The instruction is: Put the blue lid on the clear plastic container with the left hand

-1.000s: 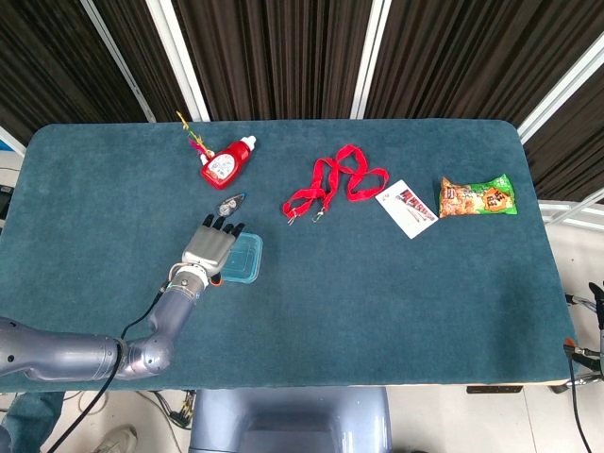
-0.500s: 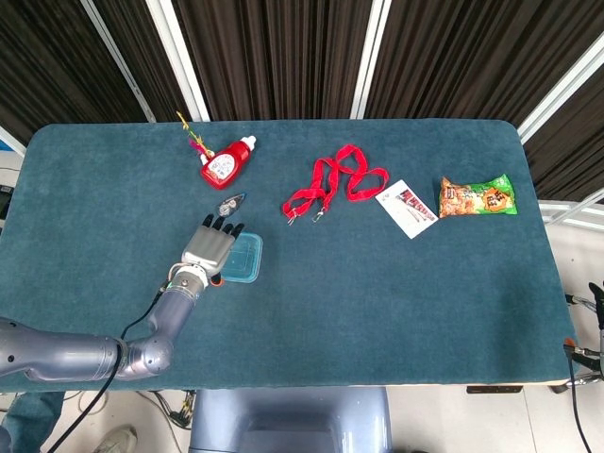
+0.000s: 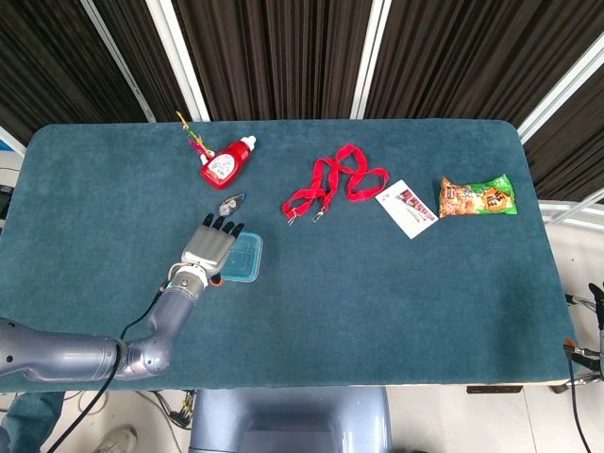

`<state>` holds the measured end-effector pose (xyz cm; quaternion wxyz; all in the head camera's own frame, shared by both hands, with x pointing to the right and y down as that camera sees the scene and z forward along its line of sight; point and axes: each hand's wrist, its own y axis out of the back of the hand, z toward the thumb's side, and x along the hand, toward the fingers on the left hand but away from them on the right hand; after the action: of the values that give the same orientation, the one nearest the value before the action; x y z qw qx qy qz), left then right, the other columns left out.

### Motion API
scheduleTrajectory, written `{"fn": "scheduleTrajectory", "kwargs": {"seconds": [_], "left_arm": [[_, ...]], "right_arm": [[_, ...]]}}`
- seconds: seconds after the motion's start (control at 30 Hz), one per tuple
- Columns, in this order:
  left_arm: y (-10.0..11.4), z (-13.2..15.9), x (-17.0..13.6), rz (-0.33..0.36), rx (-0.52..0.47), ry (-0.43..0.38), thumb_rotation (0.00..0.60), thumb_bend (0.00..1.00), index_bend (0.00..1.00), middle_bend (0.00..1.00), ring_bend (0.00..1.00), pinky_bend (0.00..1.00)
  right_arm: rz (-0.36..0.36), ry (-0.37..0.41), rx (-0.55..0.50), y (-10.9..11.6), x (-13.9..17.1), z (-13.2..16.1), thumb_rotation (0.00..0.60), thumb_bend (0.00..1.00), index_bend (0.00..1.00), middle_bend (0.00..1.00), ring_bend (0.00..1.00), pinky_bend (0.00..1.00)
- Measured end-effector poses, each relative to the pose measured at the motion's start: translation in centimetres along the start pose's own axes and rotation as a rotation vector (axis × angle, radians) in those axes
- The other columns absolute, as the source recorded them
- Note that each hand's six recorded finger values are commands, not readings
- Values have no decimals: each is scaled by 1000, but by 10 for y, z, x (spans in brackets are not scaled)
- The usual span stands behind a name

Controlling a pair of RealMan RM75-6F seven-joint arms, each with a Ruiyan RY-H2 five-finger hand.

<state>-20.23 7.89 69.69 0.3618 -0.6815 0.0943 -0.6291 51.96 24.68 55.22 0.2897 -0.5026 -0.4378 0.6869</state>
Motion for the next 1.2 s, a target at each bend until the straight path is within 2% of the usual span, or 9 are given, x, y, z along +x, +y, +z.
{"fn": "scheduleTrajectory", "kwargs": {"seconds": [0.83,1.03,1.2], "left_arm": [[5,-3,-6,35,28,-19,600,114,0,85,0,0],[10,-2,-10,63,41,-47,600,117,0,90,0,0],[20,-2,-16,120,79,-94,600,131,0,93,0,0]], "right_arm": [[16,-5,6,-4,0,1,600,312,72,51,42,0],[15,-10,5,-3,0,0,600,312,72,51,42,0],[13,-14,5,-2,0,-1,600,312,71,51,42,0]]}}
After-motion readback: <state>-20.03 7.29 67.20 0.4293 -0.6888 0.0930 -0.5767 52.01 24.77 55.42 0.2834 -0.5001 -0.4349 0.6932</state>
